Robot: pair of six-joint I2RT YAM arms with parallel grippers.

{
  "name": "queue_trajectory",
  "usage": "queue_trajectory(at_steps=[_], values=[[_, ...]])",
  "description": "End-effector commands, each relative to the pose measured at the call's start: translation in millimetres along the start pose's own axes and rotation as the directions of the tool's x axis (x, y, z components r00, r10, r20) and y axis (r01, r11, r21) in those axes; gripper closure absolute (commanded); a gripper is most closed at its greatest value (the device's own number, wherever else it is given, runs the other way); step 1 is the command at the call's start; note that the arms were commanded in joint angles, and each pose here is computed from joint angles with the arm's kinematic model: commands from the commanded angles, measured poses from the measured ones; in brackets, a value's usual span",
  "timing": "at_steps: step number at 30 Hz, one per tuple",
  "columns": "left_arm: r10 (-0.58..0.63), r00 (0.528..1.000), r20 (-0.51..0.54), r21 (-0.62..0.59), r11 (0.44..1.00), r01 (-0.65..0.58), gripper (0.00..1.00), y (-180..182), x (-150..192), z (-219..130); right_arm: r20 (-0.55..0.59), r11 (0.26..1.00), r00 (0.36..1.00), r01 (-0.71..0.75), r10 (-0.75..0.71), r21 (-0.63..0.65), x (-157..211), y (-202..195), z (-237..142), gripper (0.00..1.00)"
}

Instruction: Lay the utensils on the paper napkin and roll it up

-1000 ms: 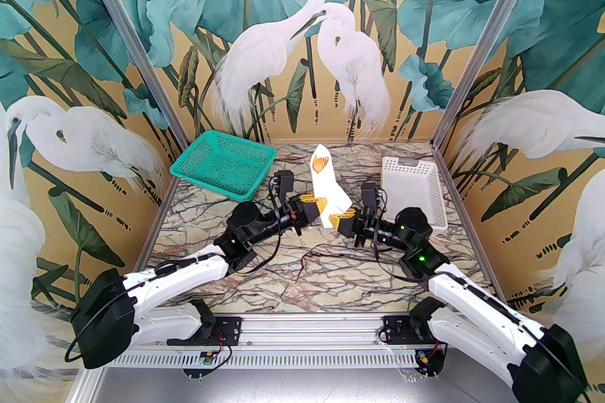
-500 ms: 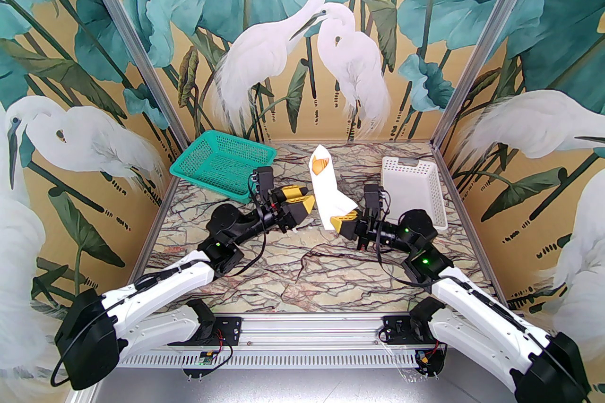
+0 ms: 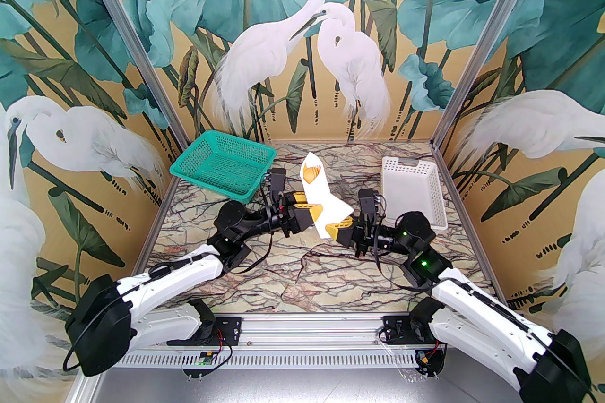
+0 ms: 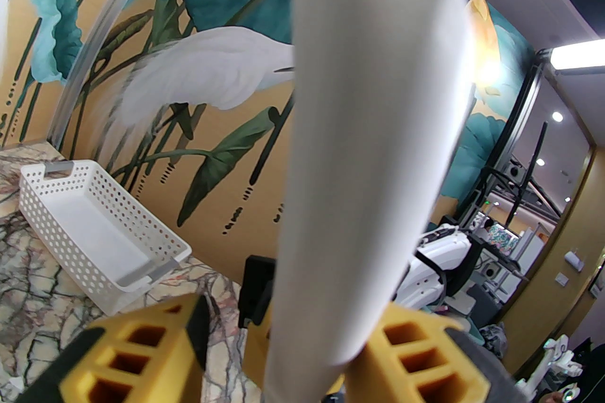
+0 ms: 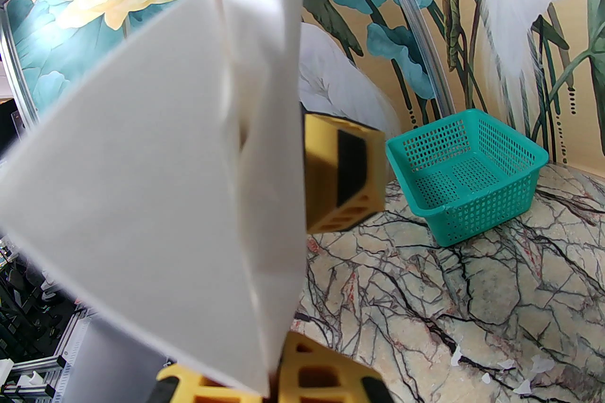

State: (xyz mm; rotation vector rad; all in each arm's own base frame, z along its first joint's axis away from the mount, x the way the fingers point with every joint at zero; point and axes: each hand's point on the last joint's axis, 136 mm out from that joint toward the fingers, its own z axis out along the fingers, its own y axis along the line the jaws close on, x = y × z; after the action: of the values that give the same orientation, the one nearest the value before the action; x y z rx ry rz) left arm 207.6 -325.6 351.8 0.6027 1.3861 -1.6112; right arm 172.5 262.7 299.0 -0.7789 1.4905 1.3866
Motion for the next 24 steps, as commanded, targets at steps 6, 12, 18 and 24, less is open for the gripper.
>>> queue_trajectory(at_steps=[6,12,18,24], values=[[0.012,1.000,0.001,0.108,0.994,-0.012,0.61,-22.8,-10.7,12.3,0.036,0.996,0.998,0.060,-0.058,-0.071,-19.2,23.2,0.2,1.00],[0.012,1.000,0.000,0.117,0.993,-0.012,0.81,-24.6,-10.8,15.0,0.019,0.994,0.998,0.061,-0.060,-0.095,-15.4,27.8,1.0,1.00],[0.019,1.000,-0.003,0.134,0.991,-0.018,0.92,-28.6,-11.9,16.7,-0.018,0.993,0.999,0.049,-0.051,-0.103,-7.6,28.1,2.2,0.99],[0.034,0.999,0.015,0.121,0.992,-0.036,0.99,-30.2,-14.7,12.9,-0.017,0.996,0.997,0.077,-0.077,-0.048,-8.5,26.6,-5.3,0.64]])
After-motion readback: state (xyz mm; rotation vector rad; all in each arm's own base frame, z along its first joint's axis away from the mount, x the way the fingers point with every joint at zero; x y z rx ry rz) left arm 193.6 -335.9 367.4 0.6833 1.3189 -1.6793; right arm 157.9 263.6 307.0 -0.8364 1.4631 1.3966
